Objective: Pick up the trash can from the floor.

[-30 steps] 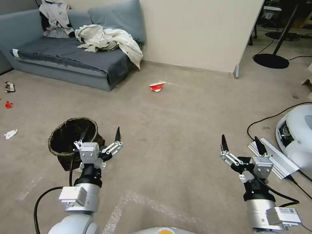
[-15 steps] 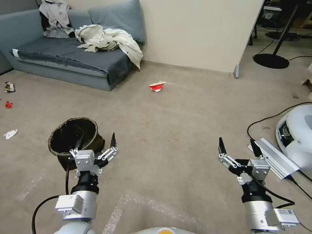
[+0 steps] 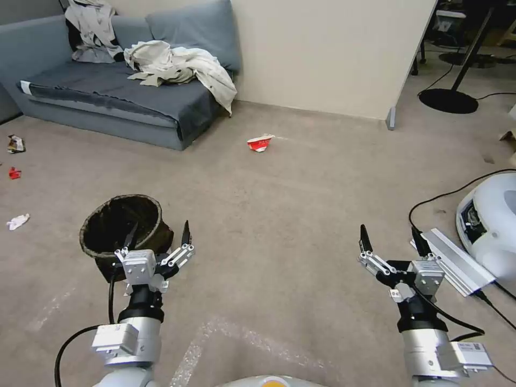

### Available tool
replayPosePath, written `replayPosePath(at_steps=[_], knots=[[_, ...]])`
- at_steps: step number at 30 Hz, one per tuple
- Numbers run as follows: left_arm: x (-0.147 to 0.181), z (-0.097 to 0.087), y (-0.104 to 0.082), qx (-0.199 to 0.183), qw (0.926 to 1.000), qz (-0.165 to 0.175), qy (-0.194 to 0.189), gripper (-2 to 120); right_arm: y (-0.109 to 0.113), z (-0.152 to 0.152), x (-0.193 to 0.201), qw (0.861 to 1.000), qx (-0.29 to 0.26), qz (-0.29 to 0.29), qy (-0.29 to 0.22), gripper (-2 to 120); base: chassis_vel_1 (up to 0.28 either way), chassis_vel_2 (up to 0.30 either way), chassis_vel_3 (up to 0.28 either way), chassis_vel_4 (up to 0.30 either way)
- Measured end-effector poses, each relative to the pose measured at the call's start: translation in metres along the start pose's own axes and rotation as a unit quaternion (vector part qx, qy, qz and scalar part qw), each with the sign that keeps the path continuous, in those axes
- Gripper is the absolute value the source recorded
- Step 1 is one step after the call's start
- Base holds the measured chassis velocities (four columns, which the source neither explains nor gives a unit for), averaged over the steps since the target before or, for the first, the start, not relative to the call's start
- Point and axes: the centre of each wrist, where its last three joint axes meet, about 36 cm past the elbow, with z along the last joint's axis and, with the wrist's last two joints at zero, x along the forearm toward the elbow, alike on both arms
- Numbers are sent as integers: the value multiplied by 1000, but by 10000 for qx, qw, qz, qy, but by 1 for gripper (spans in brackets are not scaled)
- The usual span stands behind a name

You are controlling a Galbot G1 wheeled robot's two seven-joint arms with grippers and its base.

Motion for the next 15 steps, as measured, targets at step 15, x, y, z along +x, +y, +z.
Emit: replayPosePath(at_steps=[15], knots=[[2, 4, -1, -35, 10000, 26, -43, 100, 0, 2, 2, 10000, 62, -2, 62, 100, 15, 11, 11, 16]])
